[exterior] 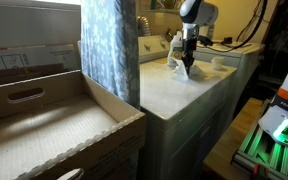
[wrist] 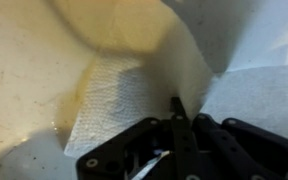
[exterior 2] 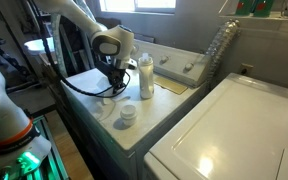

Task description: Use the paper towel to wipe the top of the left washing machine

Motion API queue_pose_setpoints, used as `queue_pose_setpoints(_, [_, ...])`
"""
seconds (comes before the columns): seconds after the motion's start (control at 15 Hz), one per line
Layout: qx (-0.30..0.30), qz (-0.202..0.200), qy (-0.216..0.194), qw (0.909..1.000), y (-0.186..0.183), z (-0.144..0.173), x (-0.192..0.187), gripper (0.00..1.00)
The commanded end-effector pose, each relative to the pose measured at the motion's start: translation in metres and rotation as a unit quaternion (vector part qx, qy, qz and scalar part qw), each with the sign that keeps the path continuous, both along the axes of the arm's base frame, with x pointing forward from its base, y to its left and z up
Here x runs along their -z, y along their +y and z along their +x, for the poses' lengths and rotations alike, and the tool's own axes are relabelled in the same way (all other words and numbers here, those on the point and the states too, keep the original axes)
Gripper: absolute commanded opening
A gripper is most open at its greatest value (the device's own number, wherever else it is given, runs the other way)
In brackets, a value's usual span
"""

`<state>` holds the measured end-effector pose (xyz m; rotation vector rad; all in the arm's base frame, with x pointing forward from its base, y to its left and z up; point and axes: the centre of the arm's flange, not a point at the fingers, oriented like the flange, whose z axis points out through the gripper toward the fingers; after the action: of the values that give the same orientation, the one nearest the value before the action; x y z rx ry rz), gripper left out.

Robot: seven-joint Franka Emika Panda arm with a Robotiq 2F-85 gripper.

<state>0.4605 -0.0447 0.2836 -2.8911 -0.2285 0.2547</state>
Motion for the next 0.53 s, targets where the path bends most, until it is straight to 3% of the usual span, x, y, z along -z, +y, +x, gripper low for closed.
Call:
queue_pose_setpoints(0.0, [0.022,-0.086,0.028,0.9957,-0.02,-0.006,0.013,0.0])
queue_pose_setpoints(0.27, [0.035,-0.175,0.019,0.9837,-0.029,-0.003,0.011,0.0])
queue_pose_setpoints(0.47, [0.053,-0.204,-0.004,0.9775,-0.018,0.005,0.015,0.0])
